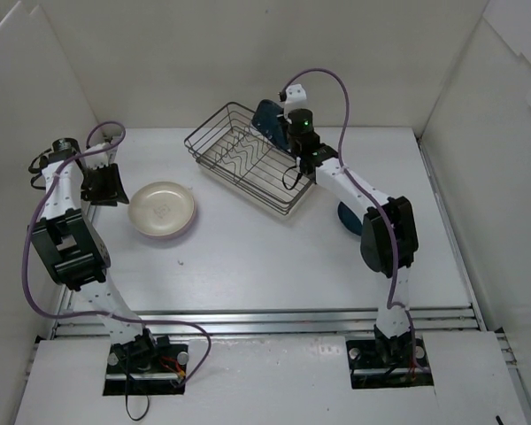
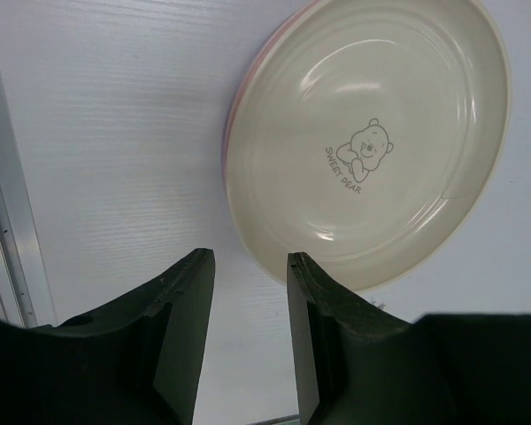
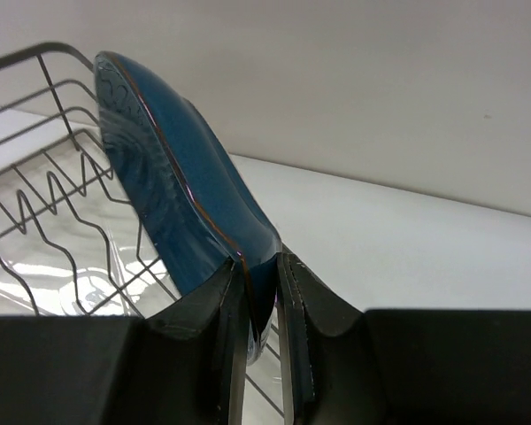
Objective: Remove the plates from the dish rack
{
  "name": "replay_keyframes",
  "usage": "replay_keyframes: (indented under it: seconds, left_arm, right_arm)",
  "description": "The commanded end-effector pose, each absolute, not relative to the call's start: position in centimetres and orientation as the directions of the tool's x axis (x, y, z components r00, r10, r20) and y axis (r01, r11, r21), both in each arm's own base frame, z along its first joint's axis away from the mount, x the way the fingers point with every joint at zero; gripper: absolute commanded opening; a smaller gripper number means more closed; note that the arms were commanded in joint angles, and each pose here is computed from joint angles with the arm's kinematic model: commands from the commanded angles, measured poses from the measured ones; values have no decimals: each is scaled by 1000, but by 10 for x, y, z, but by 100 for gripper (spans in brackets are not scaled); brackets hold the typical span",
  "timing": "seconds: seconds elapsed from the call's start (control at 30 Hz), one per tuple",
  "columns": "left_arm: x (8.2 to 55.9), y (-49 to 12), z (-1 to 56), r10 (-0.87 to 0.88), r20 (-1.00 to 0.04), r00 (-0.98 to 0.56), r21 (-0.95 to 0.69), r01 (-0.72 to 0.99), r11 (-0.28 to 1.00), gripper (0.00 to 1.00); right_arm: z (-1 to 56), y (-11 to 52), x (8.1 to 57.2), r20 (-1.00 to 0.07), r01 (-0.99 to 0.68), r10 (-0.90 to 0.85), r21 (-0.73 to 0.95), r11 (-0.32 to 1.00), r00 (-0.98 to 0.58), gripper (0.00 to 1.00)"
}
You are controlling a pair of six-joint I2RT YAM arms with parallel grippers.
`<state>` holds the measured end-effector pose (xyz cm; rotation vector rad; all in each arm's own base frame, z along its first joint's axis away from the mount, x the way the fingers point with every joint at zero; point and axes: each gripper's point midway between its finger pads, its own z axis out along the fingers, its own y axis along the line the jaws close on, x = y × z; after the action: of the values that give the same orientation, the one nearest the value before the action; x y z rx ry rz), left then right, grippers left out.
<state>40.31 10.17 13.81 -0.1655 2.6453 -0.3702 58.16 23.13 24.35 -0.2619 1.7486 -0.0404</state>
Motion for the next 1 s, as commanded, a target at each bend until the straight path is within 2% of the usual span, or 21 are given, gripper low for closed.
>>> replay_keyframes:
  seconds: [0.0, 0.4, 0.5, 0.73, 0.97]
  left_arm:
    - [409, 104, 168, -162, -502, -850, -274, -22, 961, 38]
    - [410, 102, 170, -164, -506, -847, -284, -16, 959, 38]
    - [410, 102, 171, -163, -509, -845, -284, -14, 959, 38]
    - [410, 101, 173, -162, -516, -841, -286, -9, 958, 38]
    - [412, 98, 176, -166, -524, -836, -299, -2, 954, 38]
  right_arm:
    - [410, 247, 550, -974, -213, 112, 69, 975, 196, 0]
    - [409, 235, 538, -958, -190, 241, 210, 959, 153, 0]
    - [407, 225, 539, -939, -165, 313, 289, 943, 140, 0]
    - [418, 192, 531, -807, -120, 573, 561, 819, 143, 0]
    - [414, 159, 519, -684, -62, 709, 711, 701, 173, 0]
